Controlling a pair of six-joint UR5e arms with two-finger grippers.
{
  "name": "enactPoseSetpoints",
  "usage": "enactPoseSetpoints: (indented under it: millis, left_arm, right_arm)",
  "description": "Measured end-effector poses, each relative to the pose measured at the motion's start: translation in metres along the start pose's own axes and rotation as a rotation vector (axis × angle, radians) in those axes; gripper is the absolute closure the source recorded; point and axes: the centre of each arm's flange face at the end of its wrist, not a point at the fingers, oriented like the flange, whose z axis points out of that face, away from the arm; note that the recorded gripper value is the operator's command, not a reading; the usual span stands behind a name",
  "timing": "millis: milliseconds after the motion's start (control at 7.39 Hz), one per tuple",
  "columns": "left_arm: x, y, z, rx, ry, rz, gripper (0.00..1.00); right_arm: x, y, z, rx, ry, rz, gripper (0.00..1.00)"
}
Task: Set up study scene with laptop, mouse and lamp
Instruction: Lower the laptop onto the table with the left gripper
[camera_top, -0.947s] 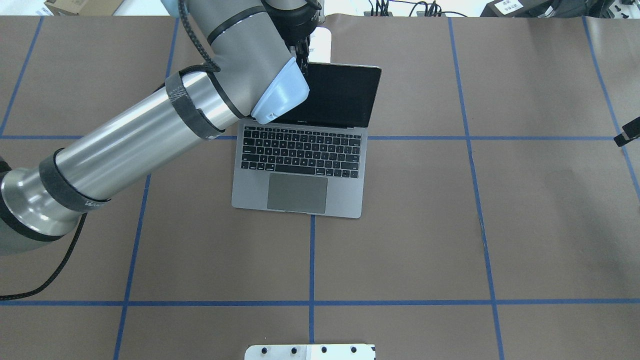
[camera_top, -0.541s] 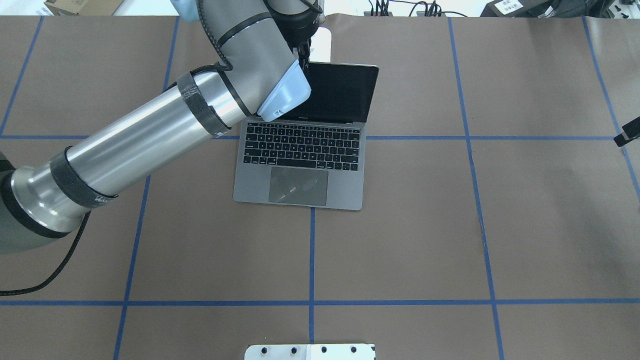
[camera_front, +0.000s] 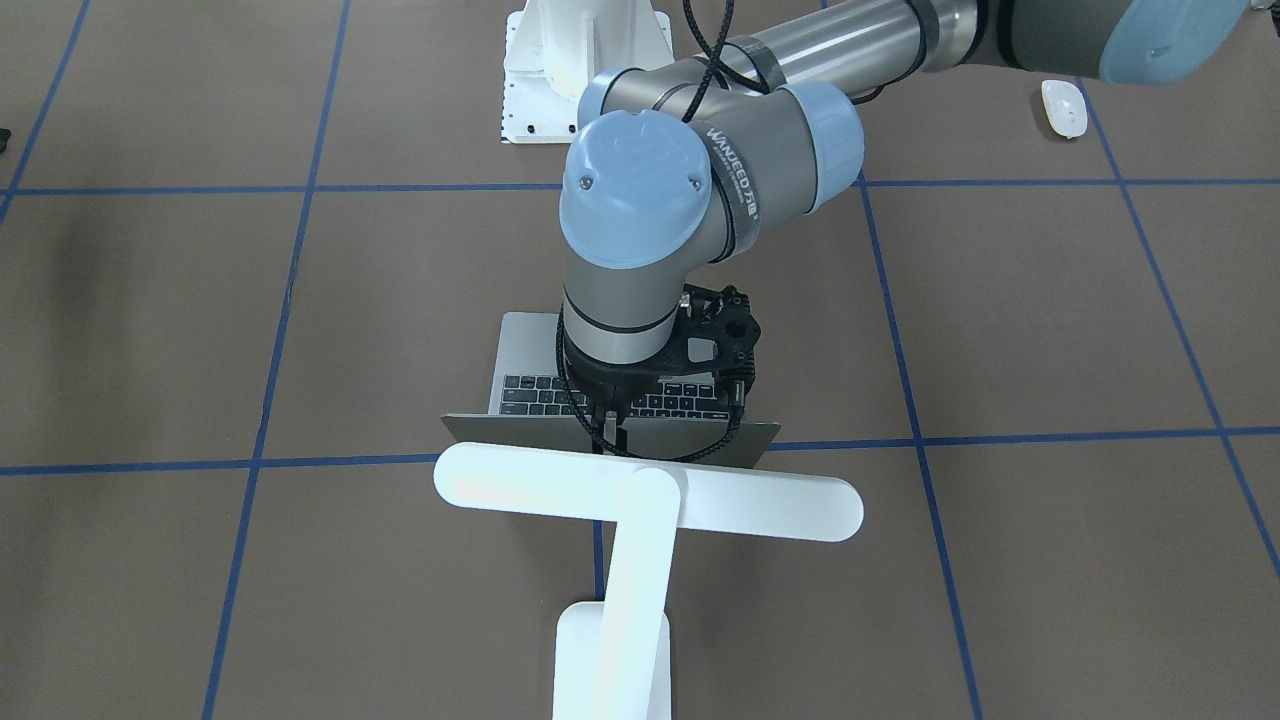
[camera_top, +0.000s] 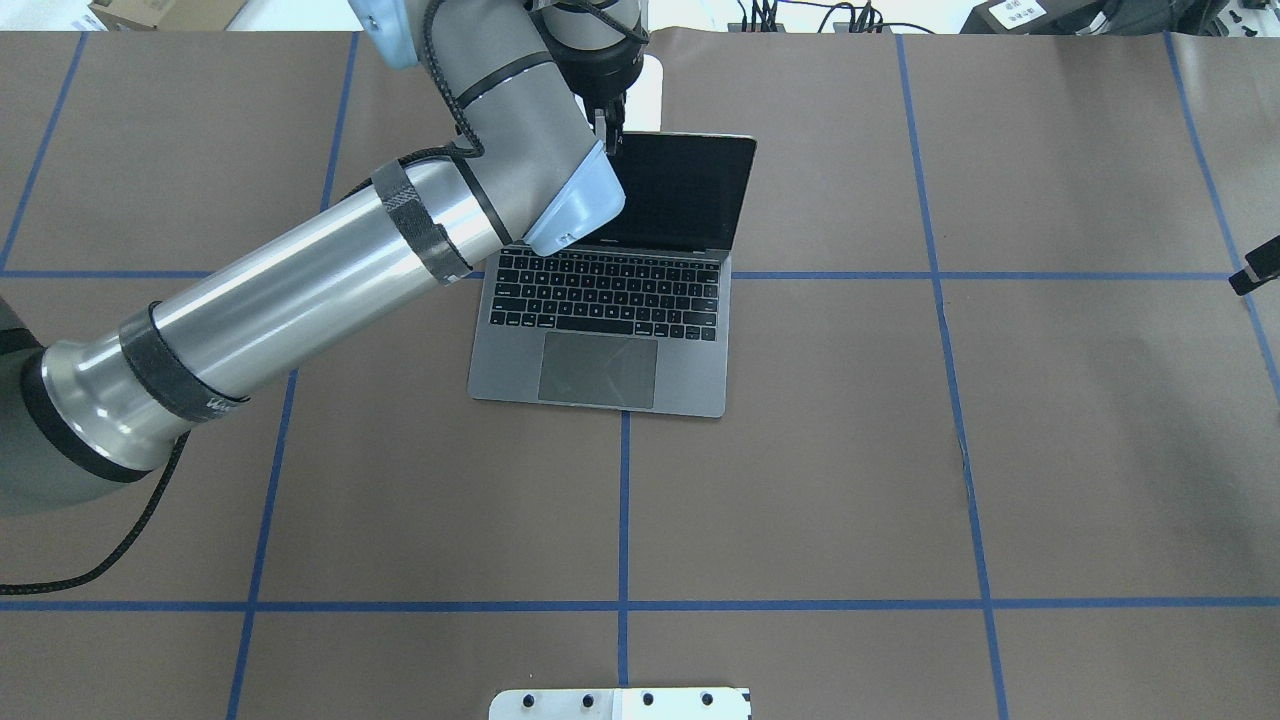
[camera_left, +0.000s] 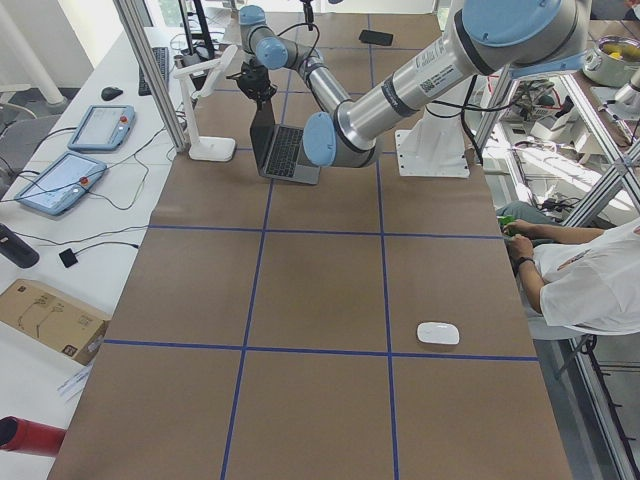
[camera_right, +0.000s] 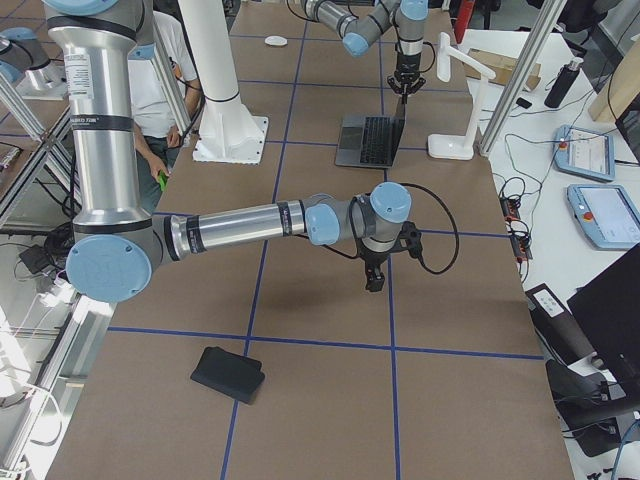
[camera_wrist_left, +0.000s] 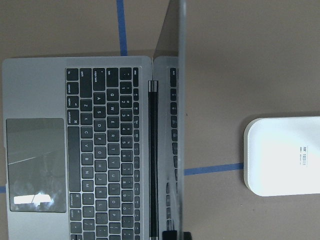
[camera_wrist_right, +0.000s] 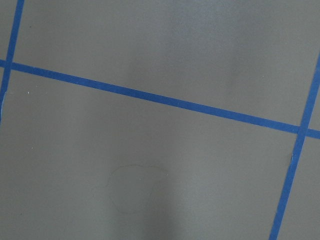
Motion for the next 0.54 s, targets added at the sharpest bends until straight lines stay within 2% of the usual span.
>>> enactPoseSetpoints:
  millis: [541]
  left_arm:
    - [0.016, -0.006, -0.002, 0.016, 0.054, -0.056, 1.0]
  right_arm:
    - [0.004, 0.003, 0.003, -0.007, 0.001, 0.008, 0.0]
